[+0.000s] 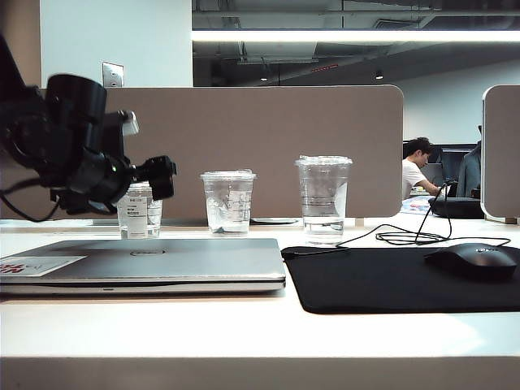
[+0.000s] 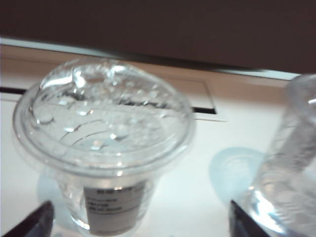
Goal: Pick up the coffee cup on the left and place it on the left side of the laptop.
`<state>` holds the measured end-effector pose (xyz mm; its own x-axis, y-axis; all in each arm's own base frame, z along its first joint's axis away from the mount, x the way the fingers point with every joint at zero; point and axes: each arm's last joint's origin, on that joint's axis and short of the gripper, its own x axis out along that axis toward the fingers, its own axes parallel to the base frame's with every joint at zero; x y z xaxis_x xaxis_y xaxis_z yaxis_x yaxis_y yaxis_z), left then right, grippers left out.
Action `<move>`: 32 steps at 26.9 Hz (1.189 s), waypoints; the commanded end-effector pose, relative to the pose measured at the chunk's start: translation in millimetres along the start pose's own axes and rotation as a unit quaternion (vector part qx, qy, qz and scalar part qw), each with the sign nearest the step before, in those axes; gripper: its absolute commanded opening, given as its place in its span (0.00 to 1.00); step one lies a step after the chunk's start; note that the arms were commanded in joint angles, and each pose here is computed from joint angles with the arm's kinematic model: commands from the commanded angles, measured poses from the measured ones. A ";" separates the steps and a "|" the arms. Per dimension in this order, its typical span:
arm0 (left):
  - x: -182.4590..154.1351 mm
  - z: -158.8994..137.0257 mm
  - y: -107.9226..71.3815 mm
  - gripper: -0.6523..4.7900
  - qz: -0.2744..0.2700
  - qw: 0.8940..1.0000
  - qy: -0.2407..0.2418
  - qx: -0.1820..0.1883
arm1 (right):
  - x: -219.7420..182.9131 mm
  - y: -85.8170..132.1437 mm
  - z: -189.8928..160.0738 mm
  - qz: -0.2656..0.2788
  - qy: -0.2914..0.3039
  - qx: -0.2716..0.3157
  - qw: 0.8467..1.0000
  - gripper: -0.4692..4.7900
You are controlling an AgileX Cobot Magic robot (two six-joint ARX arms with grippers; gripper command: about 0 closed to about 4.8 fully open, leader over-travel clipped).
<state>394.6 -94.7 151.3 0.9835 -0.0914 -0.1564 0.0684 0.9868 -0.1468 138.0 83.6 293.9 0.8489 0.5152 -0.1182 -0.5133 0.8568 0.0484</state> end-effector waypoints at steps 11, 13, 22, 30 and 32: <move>35.2 -10.6 -0.6 1.00 0.007 1.000 -0.017 0.000 | -1.3 4.9 1.2 0.080 0.006 0.000 0.997 0.08; 39.4 -11.6 0.7 1.00 0.015 1.000 -0.019 0.001 | -1.3 4.9 1.0 0.080 0.007 0.000 0.997 0.08; 60.0 -14.5 13.9 1.00 0.018 1.000 -0.016 -0.001 | -1.3 4.9 1.0 0.080 0.007 0.000 0.997 0.08; 76.1 -10.0 11.8 1.00 0.002 1.000 -0.015 0.026 | -1.4 5.0 1.0 0.080 0.007 0.000 0.997 0.08; 78.8 -9.0 11.5 1.00 0.001 0.999 -0.019 0.025 | -1.3 5.0 1.0 0.080 0.007 0.000 0.997 0.08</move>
<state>469.0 -90.9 125.3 0.9874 -0.0785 -0.1376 0.0646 0.9926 -0.1027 134.9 87.2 290.6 0.7527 0.6408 -0.1507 -0.6382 0.7665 0.0720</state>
